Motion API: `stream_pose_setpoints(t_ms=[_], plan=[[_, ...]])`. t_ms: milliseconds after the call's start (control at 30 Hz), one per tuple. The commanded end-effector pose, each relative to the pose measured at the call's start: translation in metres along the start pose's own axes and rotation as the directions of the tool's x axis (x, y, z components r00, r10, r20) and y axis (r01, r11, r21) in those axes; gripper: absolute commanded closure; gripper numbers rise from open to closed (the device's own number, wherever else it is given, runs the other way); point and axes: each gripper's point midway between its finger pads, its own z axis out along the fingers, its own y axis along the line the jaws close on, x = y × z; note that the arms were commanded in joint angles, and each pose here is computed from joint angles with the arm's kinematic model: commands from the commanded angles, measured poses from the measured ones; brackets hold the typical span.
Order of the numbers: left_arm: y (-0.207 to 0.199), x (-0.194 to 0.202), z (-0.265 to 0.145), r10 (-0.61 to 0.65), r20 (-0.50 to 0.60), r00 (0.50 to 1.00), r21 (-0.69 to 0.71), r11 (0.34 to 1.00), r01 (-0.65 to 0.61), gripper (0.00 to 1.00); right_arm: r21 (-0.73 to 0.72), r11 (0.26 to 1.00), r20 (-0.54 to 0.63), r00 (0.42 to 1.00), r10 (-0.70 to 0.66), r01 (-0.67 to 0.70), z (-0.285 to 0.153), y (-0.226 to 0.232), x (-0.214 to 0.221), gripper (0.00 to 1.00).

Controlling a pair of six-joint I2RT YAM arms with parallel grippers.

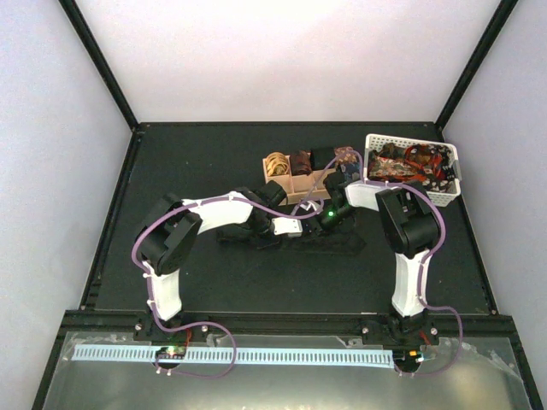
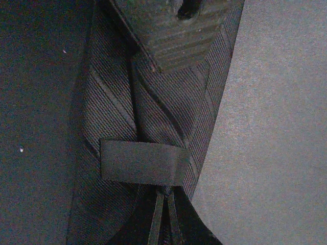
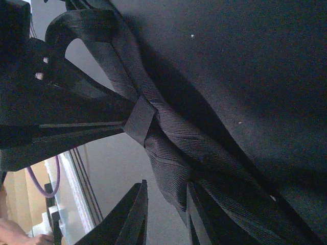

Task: Roll the ties
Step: Tie the tie at the center of the board.

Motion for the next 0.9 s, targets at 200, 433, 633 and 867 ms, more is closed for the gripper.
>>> stream_pose_setpoints(t_ms=[200,433,633,867], plan=[[0.004,-0.012,-0.002,-0.008,0.031,0.999,-0.001,1.0,0.008,0.96,0.017,1.0,-0.021,1.0,-0.008,0.008,0.003,-0.001,0.0,0.99],[0.015,-0.018,-0.046,-0.055,0.128,0.99,-0.011,0.998,0.056,0.63,0.096,0.994,-0.004,0.999,-0.044,0.045,-0.018,-0.007,0.006,0.99],[0.031,-0.001,-0.085,-0.065,0.167,0.984,-0.066,0.995,0.076,0.43,0.139,0.989,0.01,0.999,-0.051,0.049,-0.035,-0.01,0.015,0.99],[0.046,0.063,-0.093,-0.08,0.099,0.992,-0.078,0.993,0.087,0.33,0.226,0.973,-0.013,0.999,-0.048,0.05,-0.054,-0.03,0.031,0.99]])
